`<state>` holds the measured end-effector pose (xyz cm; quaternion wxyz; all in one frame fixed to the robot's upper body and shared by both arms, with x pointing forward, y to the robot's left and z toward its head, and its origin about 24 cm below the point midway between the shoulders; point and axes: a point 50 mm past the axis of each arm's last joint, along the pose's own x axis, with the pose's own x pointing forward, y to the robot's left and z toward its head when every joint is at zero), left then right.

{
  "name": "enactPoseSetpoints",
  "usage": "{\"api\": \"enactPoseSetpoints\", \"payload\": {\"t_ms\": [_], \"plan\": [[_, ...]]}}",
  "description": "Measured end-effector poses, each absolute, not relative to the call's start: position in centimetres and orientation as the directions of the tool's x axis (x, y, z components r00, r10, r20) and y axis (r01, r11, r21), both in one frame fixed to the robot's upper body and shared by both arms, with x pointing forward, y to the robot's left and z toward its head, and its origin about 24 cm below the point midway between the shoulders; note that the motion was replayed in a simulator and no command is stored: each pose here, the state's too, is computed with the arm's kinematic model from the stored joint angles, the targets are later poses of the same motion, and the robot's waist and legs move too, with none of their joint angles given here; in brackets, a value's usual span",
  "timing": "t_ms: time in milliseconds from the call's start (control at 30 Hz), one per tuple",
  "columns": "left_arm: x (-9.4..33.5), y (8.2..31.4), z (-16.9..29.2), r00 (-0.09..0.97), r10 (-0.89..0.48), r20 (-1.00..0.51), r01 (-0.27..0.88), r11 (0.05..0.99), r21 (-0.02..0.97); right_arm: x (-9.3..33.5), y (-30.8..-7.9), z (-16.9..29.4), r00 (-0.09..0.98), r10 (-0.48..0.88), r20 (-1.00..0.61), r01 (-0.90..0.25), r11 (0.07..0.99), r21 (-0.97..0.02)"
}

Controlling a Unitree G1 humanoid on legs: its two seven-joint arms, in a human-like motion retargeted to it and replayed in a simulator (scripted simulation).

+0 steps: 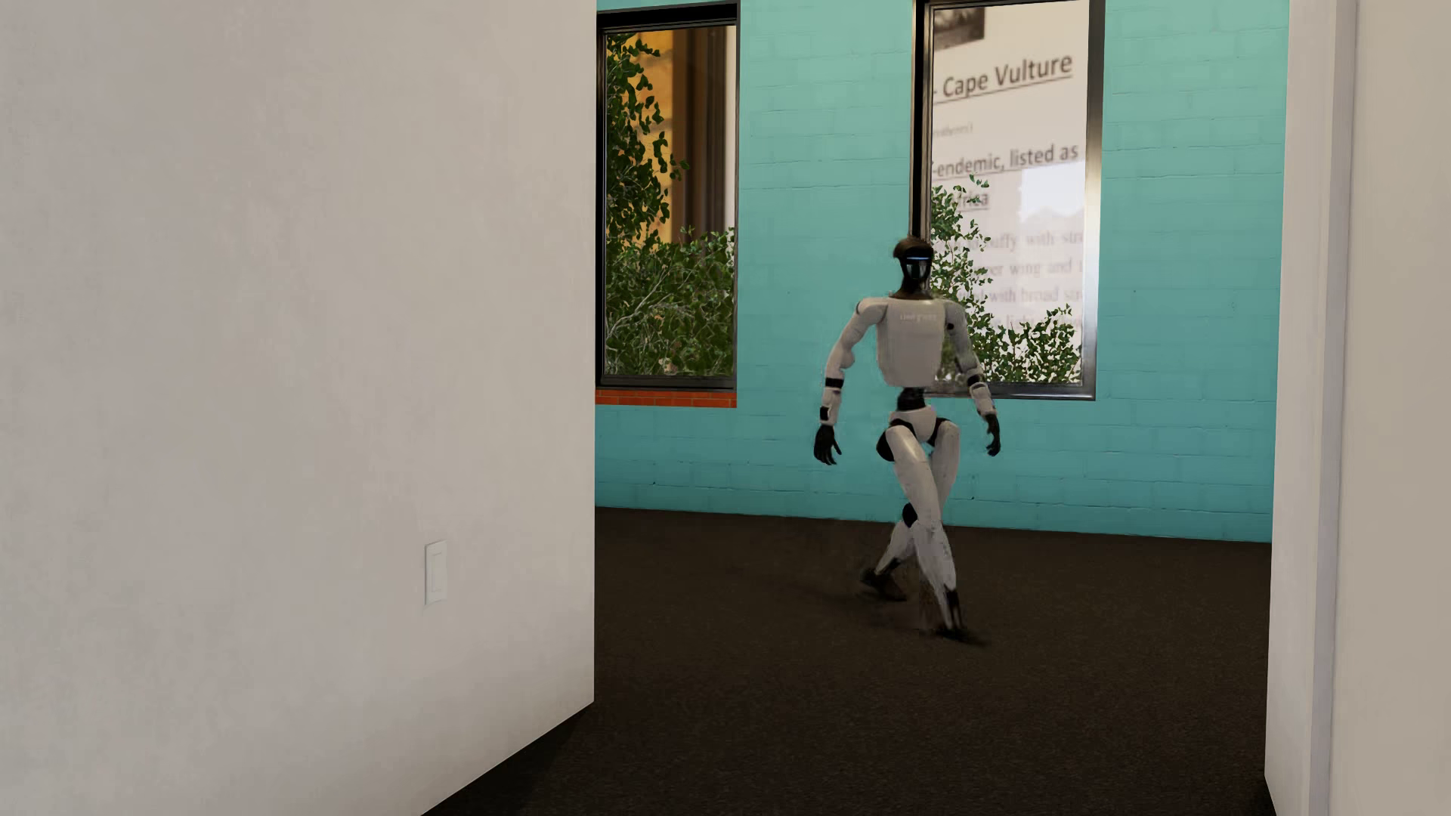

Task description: Go around the corner

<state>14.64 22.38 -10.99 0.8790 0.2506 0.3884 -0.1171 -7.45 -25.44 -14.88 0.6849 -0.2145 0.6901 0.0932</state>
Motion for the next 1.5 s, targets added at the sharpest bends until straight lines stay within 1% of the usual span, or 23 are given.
{"api": "enactPoseSetpoints", "payload": {"t_ms": [67, 133, 200, 233, 333, 400, 467, 533, 600, 667, 733, 800, 933, 1000, 1067, 1133, 1167, 1233, 1267, 1333, 1400, 1433, 1500], "plan": [[14.2, 22.7, -11.1, 0.669, 0.014, -0.743, 0.361, 0.868, 0.341, -9.0, -25.8, -14.7, -0.034, -0.184, -0.982, -0.443, 0.884, -0.15], [10.4, 23.0, -13.4, 0.546, 0.056, -0.836, 0.361, 0.885, 0.295, -8.6, -25.9, -14.9, -0.034, -0.193, -0.981, -0.435, 0.886, -0.159], [6.7, 23.5, -15.0, 0.403, 0.072, -0.912, 0.449, 0.853, 0.266, -4.7, -24.5, -15.6, 0.088, -0.132, -0.987, -0.468, 0.869, -0.158], [4.5, 23.4, -15.5, 0.333, 0.067, -0.94, 0.505, 0.83, 0.238, -2.7, -23.5, -15.7, 0.166, -0.097, -0.981, -0.453, 0.877, -0.163], [-1.7, 23.0, -16.0, 0.166, 0.07, -0.984, 0.532, 0.834, 0.149, 3.9, -21.4, -14.9, 0.395, -0.014, -0.919, -0.415, 0.889, -0.192], [-4.3, 22.2, -15.9, 0.109, 0.053, -0.993, 0.521, 0.847, 0.103, 7.7, -20.5, -13.7, 0.52, 0.03, -0.854, -0.412, 0.884, -0.22], [-5.4, 21.2, -16.0, 0.085, 0.035, -0.996, 0.502, 0.862, 0.073, 11.0, -20.7, -11.7, 0.634, 0.051, -0.772, -0.397, 0.878, -0.268], [-4.9, 21.4, -16.0, 0.103, 0.036, -0.994, 0.5, 0.862, 0.083, 12.3, -20.7, -10.7, 0.683, 0.056, -0.729, -0.376, 0.882, -0.284], [-4.1, 22.4, -16.0, 0.111, 0.063, -0.992, 0.507, 0.855, 0.111, 10.1, -21.0, -12.1, 0.616, 0.024, -0.787, -0.362, 0.896, -0.256], [-2.5, 23.5, -16.0, 0.139, 0.094, -0.986, 0.511, 0.846, 0.153, 6.3, -21.3, -14.2, 0.477, -0.013, -0.879, -0.374, 0.902, -0.217], [1.4, 24.4, -15.9, 0.233, 0.112, -0.966, 0.5, 0.838, 0.218, 3.9, -21.5, -15.4, 0.367, -0.022, -0.93, -0.434, 0.88, -0.192], [5.3, 24.3, -15.0, 0.358, 0.077, -0.931, 0.517, 0.813, 0.267, 1.0, -22.5, -15.6, 0.276, -0.051, -0.96, -0.466, 0.866, -0.18], [14.8, 24.5, -11.6, 0.623, 0.059, -0.78, 0.416, 0.819, 0.395, -3.0, -25.4, -15.2, 0.16, -0.151, -0.976, -0.431, 0.879, -0.207], [18.4, 24.5, -9.5, 0.717, 0.045, -0.696, 0.376, 0.816, 0.44, -4.5, -26.4, -14.9, 0.116, -0.187, -0.976, -0.41, 0.886, -0.218], [19.0, 24.0, -8.8, 0.748, 0.036, -0.662, 0.341, 0.836, 0.43, -6.2, -26.8, -14.7, 0.06, -0.207, -0.977, -0.407, 0.888, -0.213], [16.4, 22.9, -10.7, 0.691, 0.029, -0.722, 0.343, 0.867, 0.363, -7.8, -26.8, -14.7, -0.011, -0.216, -0.976, -0.424, 0.885, -0.191], [14.6, 22.7, -11.7, 0.651, 0.027, -0.759, 0.358, 0.871, 0.338, -7.2, -26.7, -14.9, 0.008, -0.213, -0.977, -0.413, 0.889, -0.197], [11.1, 21.1, -13.9, 0.527, -0.011, -0.85, 0.457, 0.847, 0.273, -4.6, -25.2, -15.4, 0.098, -0.168, -0.981, -0.393, 0.899, -0.193], [8.6, 21.3, -14.8, 0.467, 0.019, -0.884, 0.415, 0.878, 0.238, -2.7, -24.2, -15.6, 0.175, -0.136, -0.975, -0.368, 0.91, -0.193], [2.9, 21.2, -16.0, 0.304, 0.021, -0.952, 0.478, 0.862, 0.172, 1.8, -22.9, -14.9, 0.349, -0.084, -0.933, -0.337, 0.918, -0.208], [-1.6, 21.7, -16.3, 0.174, 0.044, -0.984, 0.498, 0.858, 0.127, 7.4, -21.9, -13.3, 0.532, -0.028, -0.846, -0.336, 0.91, -0.242], [-3.7, 21.4, -16.3, 0.097, 0.025, -0.995, 0.593, 0.801, 0.078, 10.2, -21.8, -12.3, 0.607, -0.006, -0.795, -0.344, 0.899, -0.27], [-7.0, 21.6, -15.9, 0.003, 0.028, -1.0, 0.631, 0.776, 0.023, 14.1, -21.9, -10.2, 0.716, -0.001, -0.698, -0.304, 0.9, -0.313]]}}
